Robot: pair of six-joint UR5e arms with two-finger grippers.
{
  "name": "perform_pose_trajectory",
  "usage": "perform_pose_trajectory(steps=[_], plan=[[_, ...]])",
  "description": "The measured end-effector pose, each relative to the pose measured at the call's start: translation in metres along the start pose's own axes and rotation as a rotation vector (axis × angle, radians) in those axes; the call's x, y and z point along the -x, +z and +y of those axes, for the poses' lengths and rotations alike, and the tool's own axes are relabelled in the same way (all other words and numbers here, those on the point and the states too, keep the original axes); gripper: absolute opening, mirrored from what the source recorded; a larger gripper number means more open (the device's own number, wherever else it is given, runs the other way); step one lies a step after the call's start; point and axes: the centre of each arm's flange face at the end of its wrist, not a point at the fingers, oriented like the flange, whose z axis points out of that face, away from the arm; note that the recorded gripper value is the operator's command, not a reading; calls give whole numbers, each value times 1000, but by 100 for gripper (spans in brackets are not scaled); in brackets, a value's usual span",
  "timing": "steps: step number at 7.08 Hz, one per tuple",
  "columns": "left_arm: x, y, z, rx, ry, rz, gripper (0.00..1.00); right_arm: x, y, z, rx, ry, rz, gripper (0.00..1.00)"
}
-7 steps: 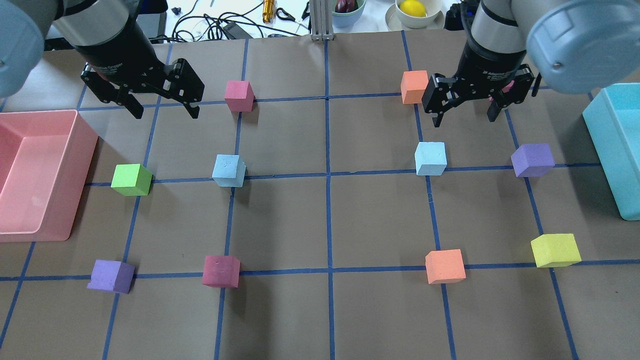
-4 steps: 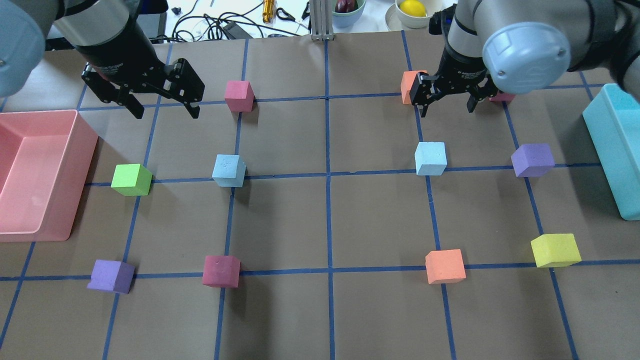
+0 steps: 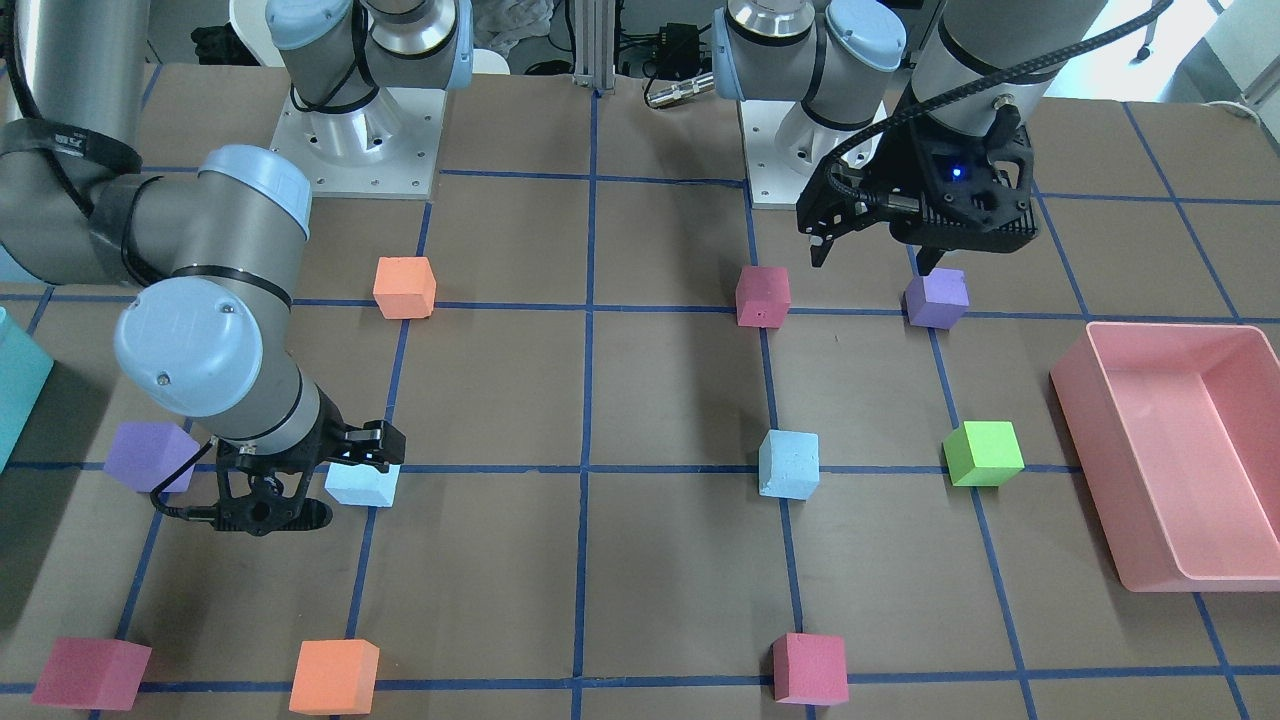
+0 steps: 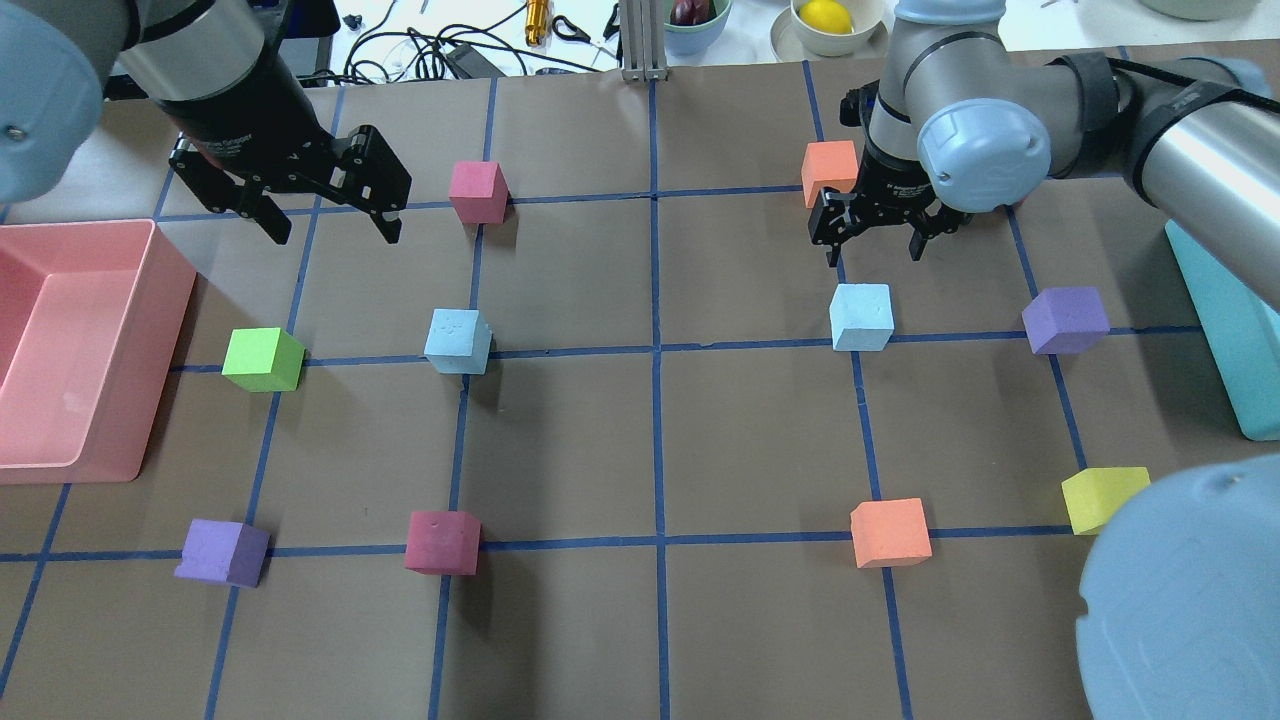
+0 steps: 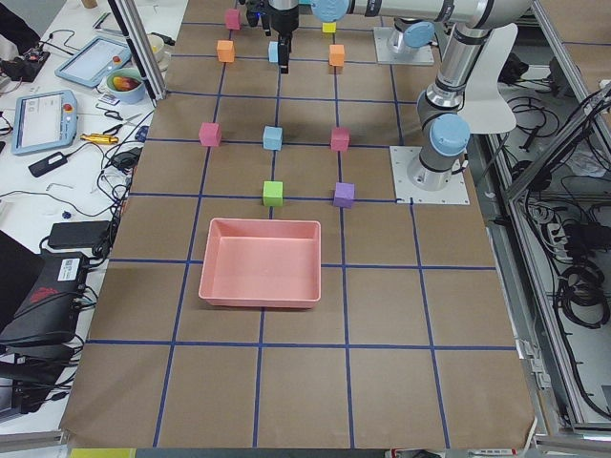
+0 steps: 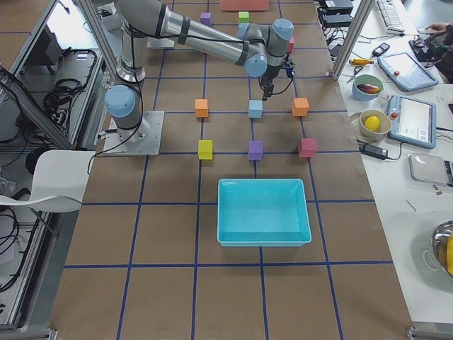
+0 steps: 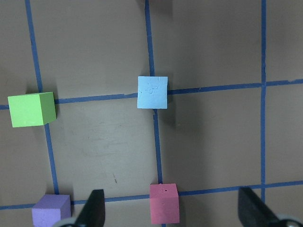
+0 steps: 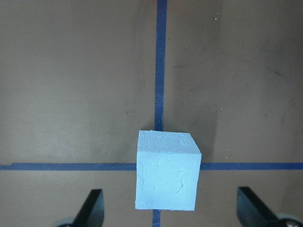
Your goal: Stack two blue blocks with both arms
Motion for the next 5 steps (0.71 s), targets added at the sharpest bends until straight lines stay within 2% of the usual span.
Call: perform_pose_trajectory(steps=[3,4,5], plan=[[2,6,-6,-7,-2,-1,100,1,45,-11,76,-1,-4,100],[5,23,-25,-25,-4,-2,100,1,56,-12,97,-6,-5,100],[8,56,-53,-32,-4,-2,100,1,66,-9,117,-7,-5,96]])
